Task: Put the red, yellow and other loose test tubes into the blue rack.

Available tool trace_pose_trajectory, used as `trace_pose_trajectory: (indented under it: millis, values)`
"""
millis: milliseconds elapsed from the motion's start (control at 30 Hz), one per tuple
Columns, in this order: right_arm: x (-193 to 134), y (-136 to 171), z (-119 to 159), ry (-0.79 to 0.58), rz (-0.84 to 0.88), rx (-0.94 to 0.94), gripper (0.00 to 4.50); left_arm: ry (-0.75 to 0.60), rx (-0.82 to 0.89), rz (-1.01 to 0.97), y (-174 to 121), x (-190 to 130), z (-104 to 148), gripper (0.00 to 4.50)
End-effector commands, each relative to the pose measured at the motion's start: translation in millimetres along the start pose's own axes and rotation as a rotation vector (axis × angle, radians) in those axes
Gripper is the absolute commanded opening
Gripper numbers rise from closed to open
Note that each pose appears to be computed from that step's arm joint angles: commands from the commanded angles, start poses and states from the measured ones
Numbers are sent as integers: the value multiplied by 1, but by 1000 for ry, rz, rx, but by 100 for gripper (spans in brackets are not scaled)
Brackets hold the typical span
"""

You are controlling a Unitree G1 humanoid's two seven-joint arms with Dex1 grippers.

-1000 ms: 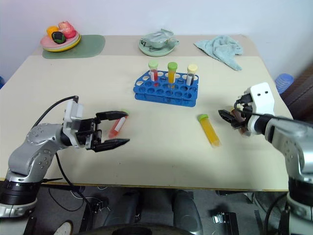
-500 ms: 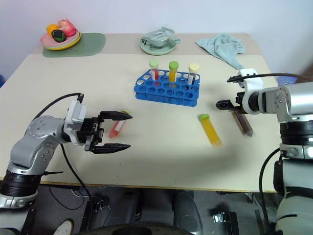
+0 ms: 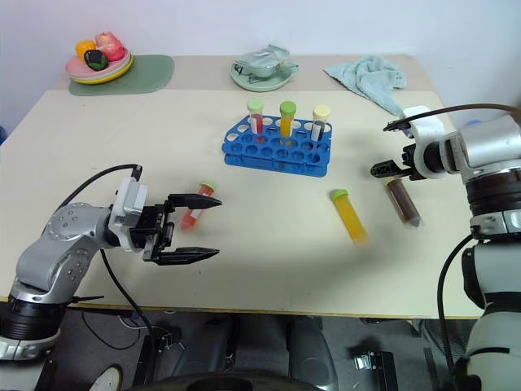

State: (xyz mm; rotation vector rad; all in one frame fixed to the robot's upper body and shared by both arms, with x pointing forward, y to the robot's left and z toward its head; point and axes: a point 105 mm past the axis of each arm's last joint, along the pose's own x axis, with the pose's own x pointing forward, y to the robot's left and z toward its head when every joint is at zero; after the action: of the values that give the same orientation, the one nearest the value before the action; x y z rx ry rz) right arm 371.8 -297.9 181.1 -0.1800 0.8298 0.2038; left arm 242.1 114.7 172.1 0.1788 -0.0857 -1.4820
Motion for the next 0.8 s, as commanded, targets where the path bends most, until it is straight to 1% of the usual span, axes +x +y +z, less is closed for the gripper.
trace_pose_trajectory:
  millis: [33, 200, 500, 700, 800]
  values:
    - [-14, -13, 9, -23, -32, -14, 450, -17, 24, -7, -3, 1, 7, 445]
    - [-12, -22, 1, 14, -40, -12, 450, -20, 21, -1, -4, 2, 5, 445]
    - [-2, -17, -12, 84, 14, -44, 450, -22, 20, 7, -5, 2, 5, 445]
    - [6, -15, -12, 93, 28, -48, 450, -14, 21, 19, -6, -1, 5, 445]
    - [14, -15, -17, 105, 27, -51, 450, -11, 21, 30, -8, -1, 6, 445]
